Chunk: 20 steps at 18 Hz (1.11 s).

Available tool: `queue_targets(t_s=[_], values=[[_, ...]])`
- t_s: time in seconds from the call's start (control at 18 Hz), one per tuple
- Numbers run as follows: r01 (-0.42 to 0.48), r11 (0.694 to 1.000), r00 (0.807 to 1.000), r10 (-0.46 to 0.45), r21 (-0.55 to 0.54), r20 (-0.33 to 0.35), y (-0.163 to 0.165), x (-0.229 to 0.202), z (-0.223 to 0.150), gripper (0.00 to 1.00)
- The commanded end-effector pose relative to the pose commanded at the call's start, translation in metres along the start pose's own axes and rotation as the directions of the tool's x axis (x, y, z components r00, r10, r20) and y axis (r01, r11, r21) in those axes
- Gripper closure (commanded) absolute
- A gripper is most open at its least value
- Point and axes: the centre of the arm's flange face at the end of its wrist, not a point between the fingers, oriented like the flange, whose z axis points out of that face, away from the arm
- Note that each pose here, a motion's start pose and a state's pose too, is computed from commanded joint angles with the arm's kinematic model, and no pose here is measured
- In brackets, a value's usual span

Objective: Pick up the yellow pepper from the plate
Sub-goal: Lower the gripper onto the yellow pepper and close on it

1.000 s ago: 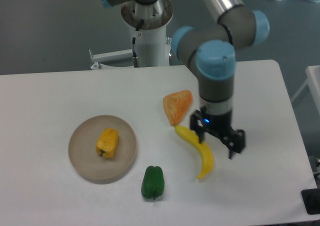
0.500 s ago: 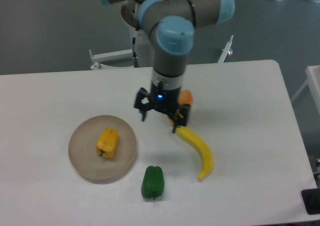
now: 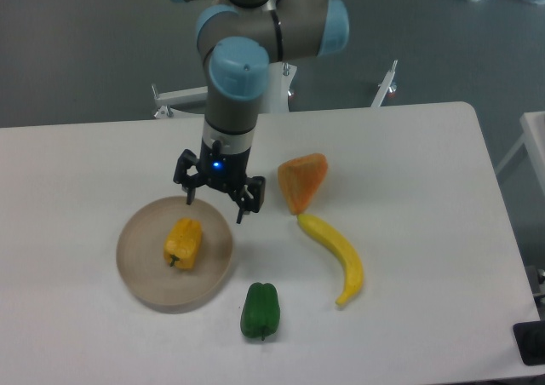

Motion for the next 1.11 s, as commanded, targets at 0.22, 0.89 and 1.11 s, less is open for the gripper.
queue_targets(t_s=[0.22,0.89,1.11], values=[[0.005,1.0,1.0,-0.005,-0.024,-0.013,0.004,0.0,0.019,0.0],[-0.042,0.998,0.998,0.04,-0.045,-0.039,-0.002,0.024,0.056,0.0],[-0.058,0.996,0.998,0.056,-0.073,-0.026,-0.003,0.03,0.071,0.0]])
